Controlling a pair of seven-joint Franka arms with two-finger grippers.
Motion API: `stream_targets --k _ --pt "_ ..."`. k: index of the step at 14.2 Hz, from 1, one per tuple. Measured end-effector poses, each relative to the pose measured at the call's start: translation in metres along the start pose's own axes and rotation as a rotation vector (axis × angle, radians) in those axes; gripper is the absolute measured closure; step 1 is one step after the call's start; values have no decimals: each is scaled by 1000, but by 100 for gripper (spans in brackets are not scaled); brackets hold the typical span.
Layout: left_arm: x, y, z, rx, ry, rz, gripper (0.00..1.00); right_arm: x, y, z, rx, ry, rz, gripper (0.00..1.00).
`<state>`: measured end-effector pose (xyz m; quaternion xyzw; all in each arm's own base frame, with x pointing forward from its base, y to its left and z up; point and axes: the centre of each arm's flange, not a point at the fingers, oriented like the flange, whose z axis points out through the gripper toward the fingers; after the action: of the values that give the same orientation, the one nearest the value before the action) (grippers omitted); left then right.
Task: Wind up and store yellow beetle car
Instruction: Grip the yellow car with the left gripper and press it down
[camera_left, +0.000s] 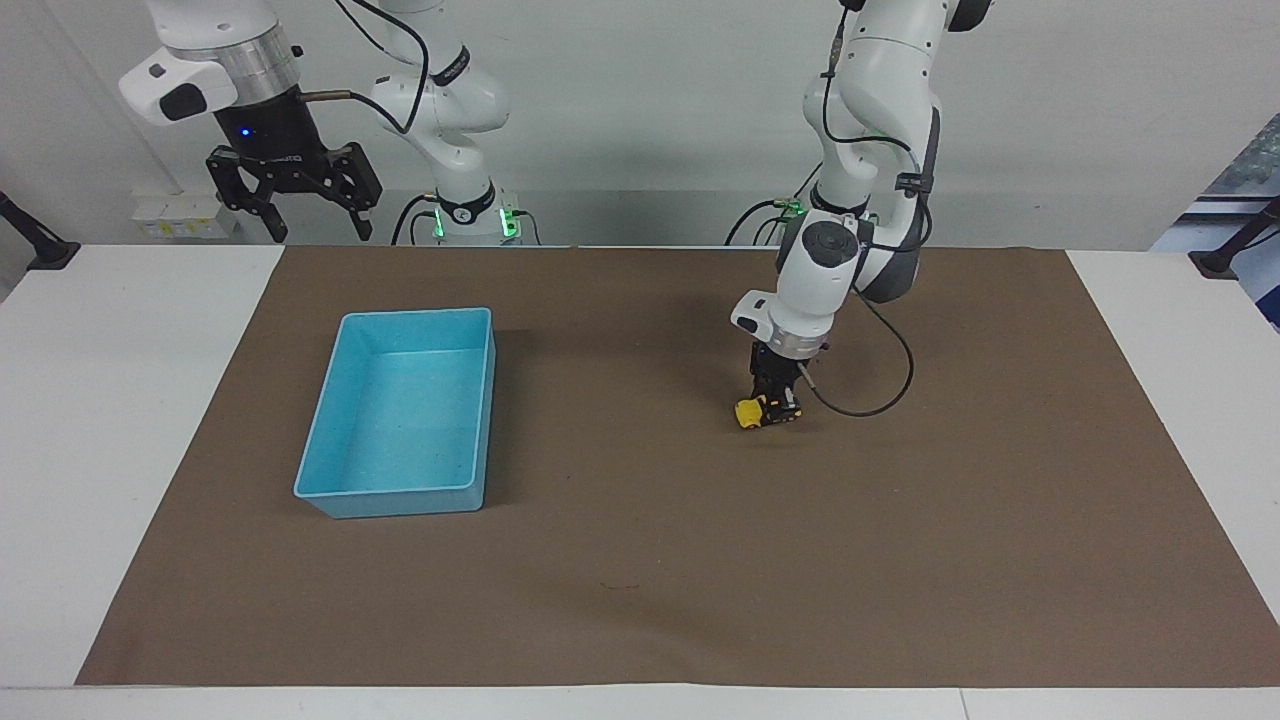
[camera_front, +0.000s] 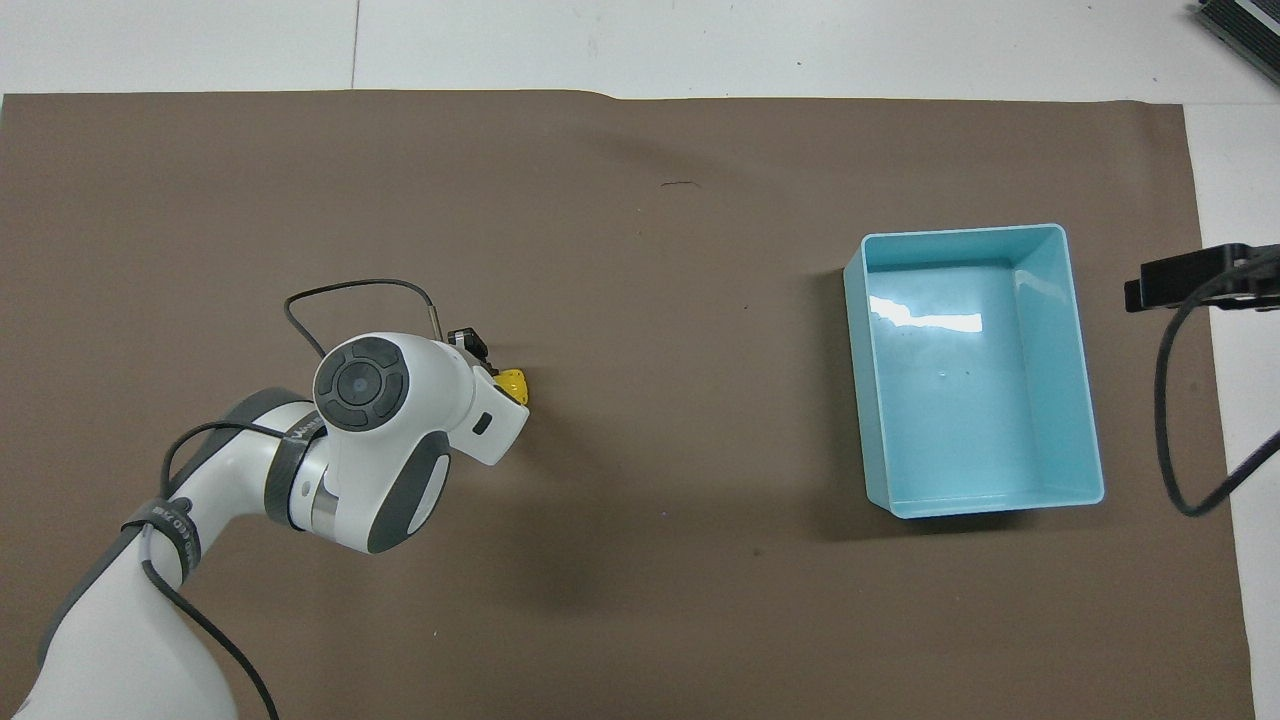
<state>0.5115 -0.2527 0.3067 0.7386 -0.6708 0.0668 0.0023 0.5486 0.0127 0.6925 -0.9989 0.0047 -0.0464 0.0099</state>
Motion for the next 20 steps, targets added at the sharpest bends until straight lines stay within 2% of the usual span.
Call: stream_targets --k 7,10,13,17,20 --pt "-72 -16 -6 -7 -22 83 56 0 0 0 0 0 0 0" --pt "-86 -20 -7 -10 -26 96 56 0 0 0 0 0 0 0" --pt "-74 -21 -12 -8 -20 97 56 0 0 0 0 0 0 0" --pt "-20 2 -14 -14 -1 100 56 0 0 0 0 0 0 0" --pt "-1 11 -15 -24 51 72 56 0 0 0 0 0 0 0"
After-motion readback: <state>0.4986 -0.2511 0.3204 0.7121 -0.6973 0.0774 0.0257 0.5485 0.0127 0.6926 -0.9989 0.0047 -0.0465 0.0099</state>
